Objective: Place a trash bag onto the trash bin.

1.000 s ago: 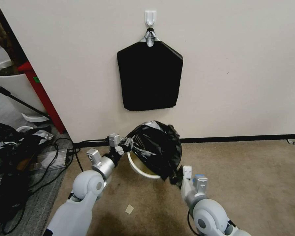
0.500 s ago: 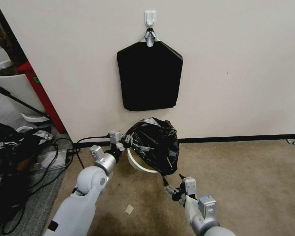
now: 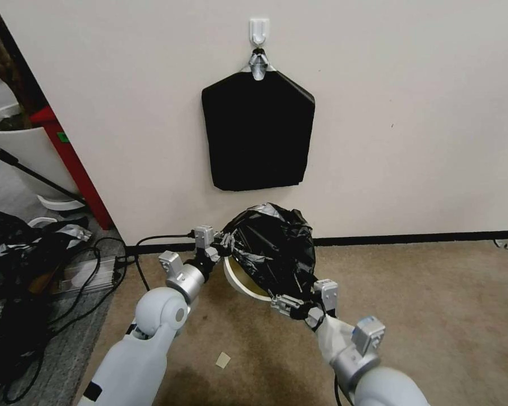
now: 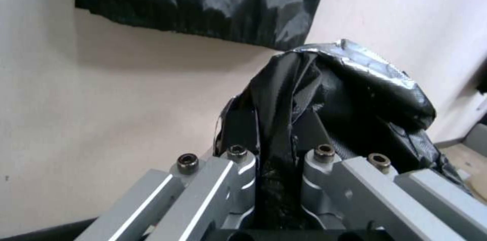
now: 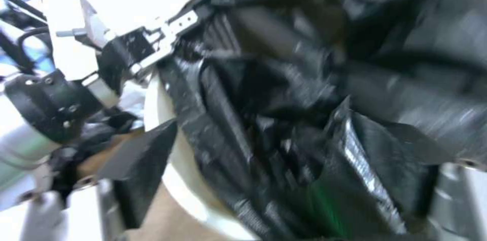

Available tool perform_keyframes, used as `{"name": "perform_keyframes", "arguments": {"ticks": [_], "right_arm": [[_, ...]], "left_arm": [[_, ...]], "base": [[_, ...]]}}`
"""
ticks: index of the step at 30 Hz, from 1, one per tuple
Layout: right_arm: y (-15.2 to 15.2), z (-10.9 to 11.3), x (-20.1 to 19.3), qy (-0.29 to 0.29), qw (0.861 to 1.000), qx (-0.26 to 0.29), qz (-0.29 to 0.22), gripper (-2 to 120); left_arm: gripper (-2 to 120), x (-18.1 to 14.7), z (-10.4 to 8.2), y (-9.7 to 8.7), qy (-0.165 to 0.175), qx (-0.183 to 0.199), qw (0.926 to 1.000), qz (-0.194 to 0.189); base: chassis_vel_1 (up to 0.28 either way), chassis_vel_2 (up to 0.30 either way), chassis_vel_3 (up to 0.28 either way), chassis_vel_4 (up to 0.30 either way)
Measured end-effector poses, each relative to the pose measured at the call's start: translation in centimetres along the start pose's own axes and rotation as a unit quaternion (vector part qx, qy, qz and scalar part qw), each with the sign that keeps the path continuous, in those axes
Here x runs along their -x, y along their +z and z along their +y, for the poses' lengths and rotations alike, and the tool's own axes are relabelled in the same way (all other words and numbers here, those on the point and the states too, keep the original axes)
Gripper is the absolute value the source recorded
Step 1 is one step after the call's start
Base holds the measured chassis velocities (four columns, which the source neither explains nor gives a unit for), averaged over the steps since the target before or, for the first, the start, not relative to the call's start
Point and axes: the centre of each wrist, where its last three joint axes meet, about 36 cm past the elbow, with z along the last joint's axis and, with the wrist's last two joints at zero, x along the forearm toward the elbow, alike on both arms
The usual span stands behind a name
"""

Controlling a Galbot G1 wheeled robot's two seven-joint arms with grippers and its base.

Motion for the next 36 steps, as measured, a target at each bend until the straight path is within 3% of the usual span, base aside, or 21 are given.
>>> {"name": "perform_keyframes", "arguments": {"ticks": [4, 5, 9, 17, 23, 27, 30, 32, 34, 36], "right_arm": [[0.6, -0.3, 0.0, -0.028, 1.0, 0.014, -0.002, 69], [0.8, -0.3, 0.0, -0.038, 0.999, 0.009, -0.009, 62], [1.3, -0.4, -0.2, -0.06, 0.998, -0.005, -0.018, 52], [4.7, -1.3, 0.0, -0.133, 0.99, -0.046, -0.022, 25], [7.7, -2.4, 1.2, -0.169, 0.979, -0.112, -0.023, 1], [9.8, -3.4, 2.4, -0.175, 0.967, -0.186, -0.021, 0], [10.4, -3.9, 3.1, -0.152, 0.961, -0.231, -0.016, 0], [10.6, -5.4, 4.0, -0.056, 0.945, -0.323, 0.005, 0], [10.7, -5.7, 4.2, -0.028, 0.938, -0.346, 0.011, 0], [10.9, -7.0, 4.5, 0.055, 0.915, -0.399, 0.017, 0]], "left_arm": [[7, -0.3, -0.2, -0.3, 0.003, 0.0, 1.0, -0.005], [7, -0.3, -0.3, -0.4, 0.003, -0.001, 1.0, -0.006], [7, -0.4, -0.4, -0.4, 0.004, -0.006, 0.9999, -0.008], [7, -0.7, -1.2, -1.1, 0.005, -0.031, 0.9994, -0.013], [7, -1.1, -2.1, -1.9, 0.008, -0.06, 0.998, -0.018], [7, -1.4, -2.8, -2.1, 0.017, -0.076, 0.9969, -0.015], [7, -1.5, -3.0, -2.1, 0.019, -0.08, 0.9965, -0.013], [7, -1.7, -3.0, -2.0, 0.019, -0.082, 0.9963, -0.012], [7, -1.7, -3.1, -2.0, 0.02, -0.083, 0.9963, -0.012], [7, -1.7, -2.9, -2.1, 0.02, -0.082, 0.9963, -0.012]], "base": [[0.0, 0.0, 0.0, 0.0], [0.0, 0.0, 0.0, 0.0], [0.0, 0.0, 0.0, 0.0], [0.0, 0.0, 0.0, 0.0], [0.0, 0.0, 0.0, 0.0], [0.0, 0.0, 0.0, 0.0], [0.0, 0.0, 0.0, 0.0], [0.0, 0.0, 0.0, 0.0], [0.0, 0.0, 0.0, 0.0], [0.0, 0.0, 0.0, 0.0]]}}
